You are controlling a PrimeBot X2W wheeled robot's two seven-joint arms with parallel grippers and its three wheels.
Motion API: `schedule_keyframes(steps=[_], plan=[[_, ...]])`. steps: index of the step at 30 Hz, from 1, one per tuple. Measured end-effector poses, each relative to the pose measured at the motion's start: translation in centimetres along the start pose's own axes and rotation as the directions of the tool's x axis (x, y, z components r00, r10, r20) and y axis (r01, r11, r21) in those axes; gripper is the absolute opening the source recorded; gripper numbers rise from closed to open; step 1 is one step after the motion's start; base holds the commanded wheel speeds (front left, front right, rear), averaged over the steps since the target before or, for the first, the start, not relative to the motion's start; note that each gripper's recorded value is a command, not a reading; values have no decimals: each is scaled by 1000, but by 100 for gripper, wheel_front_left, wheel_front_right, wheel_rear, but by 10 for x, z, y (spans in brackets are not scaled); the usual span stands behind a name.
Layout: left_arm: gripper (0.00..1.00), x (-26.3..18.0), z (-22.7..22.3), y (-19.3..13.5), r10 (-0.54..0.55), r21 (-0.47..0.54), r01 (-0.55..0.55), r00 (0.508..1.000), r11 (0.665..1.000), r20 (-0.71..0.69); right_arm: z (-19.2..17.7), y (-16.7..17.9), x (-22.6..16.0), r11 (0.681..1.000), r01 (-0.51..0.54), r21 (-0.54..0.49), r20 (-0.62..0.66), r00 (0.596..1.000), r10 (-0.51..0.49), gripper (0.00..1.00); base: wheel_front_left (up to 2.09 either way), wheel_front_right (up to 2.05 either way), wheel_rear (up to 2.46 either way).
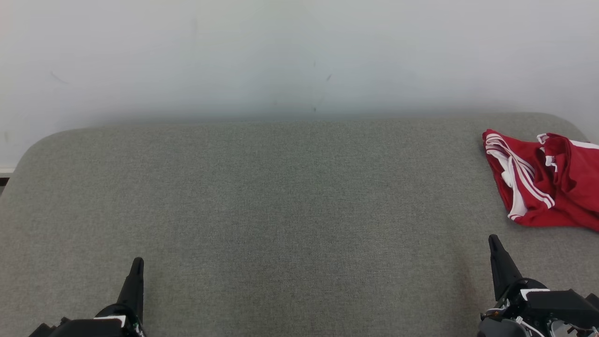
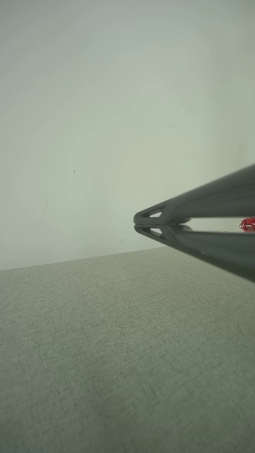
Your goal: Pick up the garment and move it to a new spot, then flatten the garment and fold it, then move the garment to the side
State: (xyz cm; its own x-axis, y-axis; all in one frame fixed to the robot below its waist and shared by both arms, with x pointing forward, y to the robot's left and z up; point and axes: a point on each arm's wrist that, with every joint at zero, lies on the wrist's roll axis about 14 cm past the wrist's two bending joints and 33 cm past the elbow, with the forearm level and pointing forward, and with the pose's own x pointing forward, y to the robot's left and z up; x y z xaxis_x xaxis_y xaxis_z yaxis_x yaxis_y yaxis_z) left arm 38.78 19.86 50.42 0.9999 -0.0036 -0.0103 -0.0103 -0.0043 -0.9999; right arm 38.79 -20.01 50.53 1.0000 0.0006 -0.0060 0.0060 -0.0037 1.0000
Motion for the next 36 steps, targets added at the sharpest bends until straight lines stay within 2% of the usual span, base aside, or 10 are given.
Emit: schedule_keyframes(steps=[36], plan=[[0, 0, 0, 0, 0, 0, 0, 1000, 1000, 0, 0, 0, 0, 1000, 0, 1, 1, 1000, 0, 0, 0, 0, 0]])
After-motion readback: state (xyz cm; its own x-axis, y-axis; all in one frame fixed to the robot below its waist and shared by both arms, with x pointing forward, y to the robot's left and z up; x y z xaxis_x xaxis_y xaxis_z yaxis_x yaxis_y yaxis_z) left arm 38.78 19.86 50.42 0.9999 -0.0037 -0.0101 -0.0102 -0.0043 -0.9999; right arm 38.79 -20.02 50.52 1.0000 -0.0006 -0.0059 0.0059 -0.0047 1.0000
